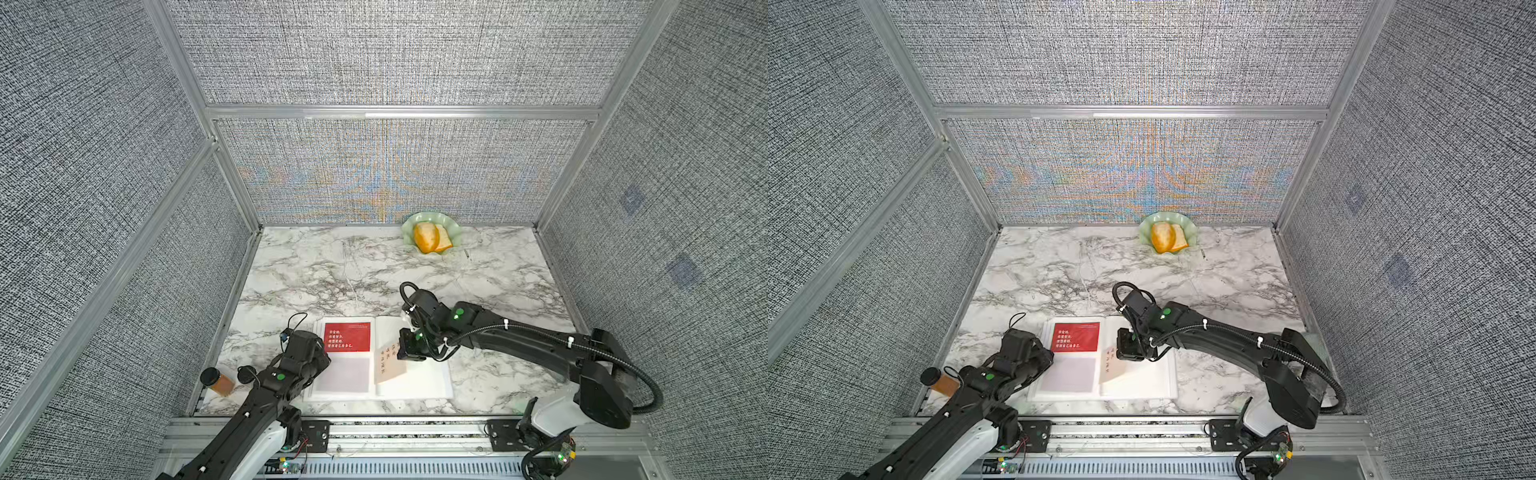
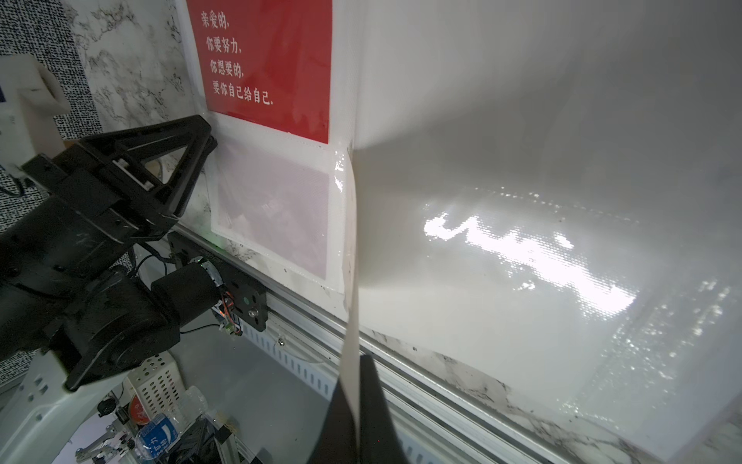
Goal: Place the photos into the photo albums
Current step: Insert the photo into the photo album.
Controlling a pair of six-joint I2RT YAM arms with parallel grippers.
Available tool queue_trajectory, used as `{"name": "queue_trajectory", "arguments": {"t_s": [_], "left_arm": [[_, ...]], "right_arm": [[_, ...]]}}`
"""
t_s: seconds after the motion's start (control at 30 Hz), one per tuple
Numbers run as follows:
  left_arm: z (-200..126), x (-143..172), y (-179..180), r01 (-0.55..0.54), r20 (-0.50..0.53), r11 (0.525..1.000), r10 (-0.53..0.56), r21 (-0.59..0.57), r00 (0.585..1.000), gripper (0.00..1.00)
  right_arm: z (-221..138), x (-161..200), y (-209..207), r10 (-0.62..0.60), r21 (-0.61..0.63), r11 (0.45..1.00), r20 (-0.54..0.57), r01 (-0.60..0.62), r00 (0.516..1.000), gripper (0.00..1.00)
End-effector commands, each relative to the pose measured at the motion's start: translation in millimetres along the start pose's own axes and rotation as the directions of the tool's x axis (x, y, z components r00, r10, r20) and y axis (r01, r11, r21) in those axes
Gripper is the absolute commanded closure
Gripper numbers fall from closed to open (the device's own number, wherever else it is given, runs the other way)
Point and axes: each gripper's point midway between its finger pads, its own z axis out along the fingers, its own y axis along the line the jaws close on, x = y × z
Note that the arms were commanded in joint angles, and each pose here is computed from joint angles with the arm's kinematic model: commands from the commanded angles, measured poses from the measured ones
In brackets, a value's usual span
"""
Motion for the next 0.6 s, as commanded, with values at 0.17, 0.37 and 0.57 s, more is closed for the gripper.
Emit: {"name": "queue_trajectory", "arguments": {"t_s": [0.17,0.37,0.57], "left_arm": [[-2.4,13.4,20.1,-0.010,-0.038,0.999,0.008,-0.052,0.999,0.67],[-0.4,14.6,21.3,-0.006,-0.039,0.999,0.004,-0.048,0.999,0.67],[-2.9,13.6,20.6,-0.002,-0.039,0.999,0.000,-0.054,0.999,0.67]], "right_arm": [[-1.7,3.4,-5.8,0.013,0.029,0.999,0.004,-0.013,1.000,1.00],[4.7,6.6,-7.2,0.008,0.027,1.000,-0.002,-0.008,1.000,1.00],[10.1,10.2,-7.0,0.006,0.024,1.000,-0.007,-0.006,1.000,1.00]]}}
